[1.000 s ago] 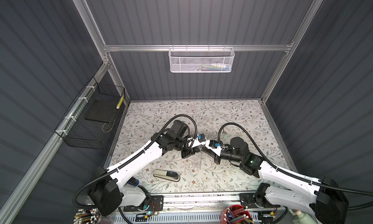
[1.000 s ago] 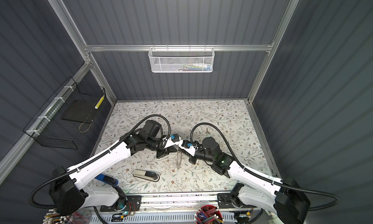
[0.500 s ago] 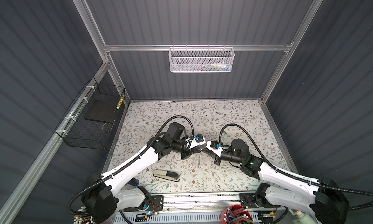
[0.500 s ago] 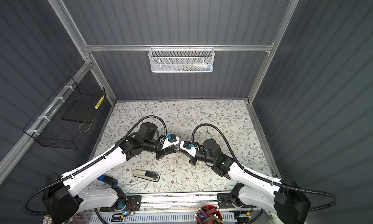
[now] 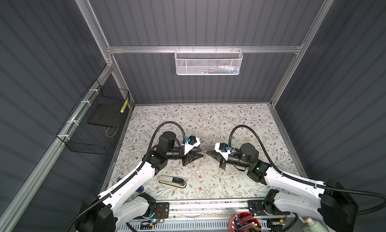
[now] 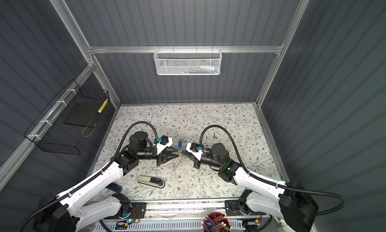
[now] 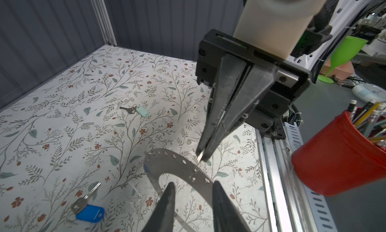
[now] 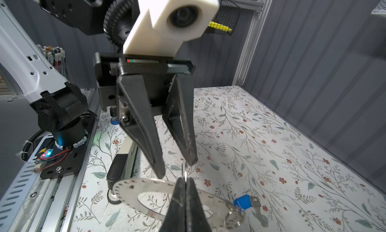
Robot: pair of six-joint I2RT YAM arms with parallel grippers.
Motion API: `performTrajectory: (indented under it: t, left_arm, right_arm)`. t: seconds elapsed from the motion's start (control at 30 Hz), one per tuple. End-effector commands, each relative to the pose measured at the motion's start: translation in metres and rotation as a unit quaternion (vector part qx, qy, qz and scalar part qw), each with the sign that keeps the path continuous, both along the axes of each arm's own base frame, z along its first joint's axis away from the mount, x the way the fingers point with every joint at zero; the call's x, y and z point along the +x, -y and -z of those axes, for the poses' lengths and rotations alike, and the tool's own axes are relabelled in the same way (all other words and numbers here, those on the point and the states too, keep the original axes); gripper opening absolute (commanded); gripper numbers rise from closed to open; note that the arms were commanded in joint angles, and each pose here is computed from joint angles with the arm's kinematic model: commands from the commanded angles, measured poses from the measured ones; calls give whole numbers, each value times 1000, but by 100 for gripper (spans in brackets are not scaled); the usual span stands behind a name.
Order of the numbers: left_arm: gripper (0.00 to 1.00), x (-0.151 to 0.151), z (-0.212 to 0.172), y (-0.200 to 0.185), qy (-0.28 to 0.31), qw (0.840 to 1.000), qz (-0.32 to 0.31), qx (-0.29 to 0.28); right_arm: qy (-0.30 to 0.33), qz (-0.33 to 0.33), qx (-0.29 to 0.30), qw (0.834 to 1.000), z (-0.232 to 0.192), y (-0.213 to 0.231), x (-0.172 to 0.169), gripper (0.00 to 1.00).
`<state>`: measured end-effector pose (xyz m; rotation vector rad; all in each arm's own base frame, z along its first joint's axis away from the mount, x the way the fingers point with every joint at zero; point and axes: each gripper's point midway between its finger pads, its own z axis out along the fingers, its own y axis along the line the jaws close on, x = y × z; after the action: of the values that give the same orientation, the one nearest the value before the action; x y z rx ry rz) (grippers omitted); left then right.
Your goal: Put the keys on the keyring
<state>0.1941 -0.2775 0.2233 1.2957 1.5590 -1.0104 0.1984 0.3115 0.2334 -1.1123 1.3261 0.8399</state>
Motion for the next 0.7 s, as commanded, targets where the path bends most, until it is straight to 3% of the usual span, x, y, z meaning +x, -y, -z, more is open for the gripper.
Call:
performTrajectory:
  t: [0.0,0.67]
  left_arm:
    - [32,-8,-13,2,4,999,22,-36]
    - [28,-16,-29,5,22,994,41,-96]
  right_arm:
    - [31,-18,47,998,-28,-3,-6,2]
    - [22,-73,75,994,-29,-11,-21,2]
